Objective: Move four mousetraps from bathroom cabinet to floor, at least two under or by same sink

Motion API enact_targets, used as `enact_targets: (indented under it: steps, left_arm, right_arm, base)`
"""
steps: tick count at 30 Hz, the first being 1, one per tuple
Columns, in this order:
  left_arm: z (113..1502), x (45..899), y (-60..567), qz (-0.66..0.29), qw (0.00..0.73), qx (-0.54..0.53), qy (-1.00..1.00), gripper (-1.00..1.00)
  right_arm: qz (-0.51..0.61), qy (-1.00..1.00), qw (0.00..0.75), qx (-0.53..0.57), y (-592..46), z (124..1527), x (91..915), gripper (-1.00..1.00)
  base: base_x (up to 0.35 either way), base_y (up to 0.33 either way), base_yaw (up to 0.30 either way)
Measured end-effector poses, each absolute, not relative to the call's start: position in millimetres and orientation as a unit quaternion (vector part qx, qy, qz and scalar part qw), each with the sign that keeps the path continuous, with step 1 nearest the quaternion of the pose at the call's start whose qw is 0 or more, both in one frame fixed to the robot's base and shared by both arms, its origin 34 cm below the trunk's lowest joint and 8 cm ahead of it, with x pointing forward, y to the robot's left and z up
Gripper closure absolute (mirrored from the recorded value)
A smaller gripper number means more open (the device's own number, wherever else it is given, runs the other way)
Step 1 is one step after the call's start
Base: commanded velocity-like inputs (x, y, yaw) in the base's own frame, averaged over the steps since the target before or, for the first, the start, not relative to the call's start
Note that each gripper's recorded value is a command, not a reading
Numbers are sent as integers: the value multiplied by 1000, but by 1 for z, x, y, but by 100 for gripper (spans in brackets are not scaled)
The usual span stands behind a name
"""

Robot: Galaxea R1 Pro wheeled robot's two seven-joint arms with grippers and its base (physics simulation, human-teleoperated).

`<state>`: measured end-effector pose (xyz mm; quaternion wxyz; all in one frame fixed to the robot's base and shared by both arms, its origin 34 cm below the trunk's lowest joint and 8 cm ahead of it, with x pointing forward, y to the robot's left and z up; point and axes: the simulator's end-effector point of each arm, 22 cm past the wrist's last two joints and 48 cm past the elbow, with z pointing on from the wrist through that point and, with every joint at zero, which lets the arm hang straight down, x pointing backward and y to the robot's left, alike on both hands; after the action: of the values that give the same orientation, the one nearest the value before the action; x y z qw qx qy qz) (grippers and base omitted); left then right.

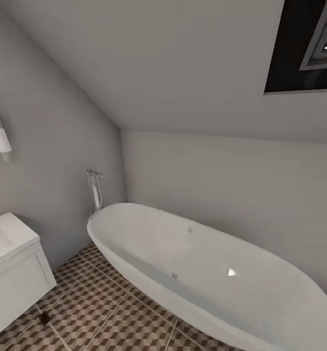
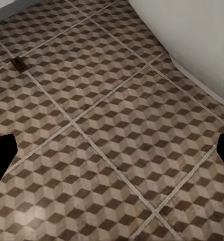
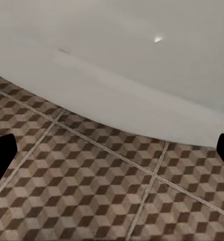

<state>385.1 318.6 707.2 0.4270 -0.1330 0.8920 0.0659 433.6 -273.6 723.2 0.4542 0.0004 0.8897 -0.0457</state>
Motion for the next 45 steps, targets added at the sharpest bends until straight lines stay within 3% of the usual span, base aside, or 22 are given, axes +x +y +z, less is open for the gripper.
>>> enact_targets:
  steps: [45]
  left_arm:
    - [707,385,314,65,427,-135,892,-100]
  right_arm:
    - [-47,890,454,3,-275,723,433,-100]
  base:
    - [0,0,-300]
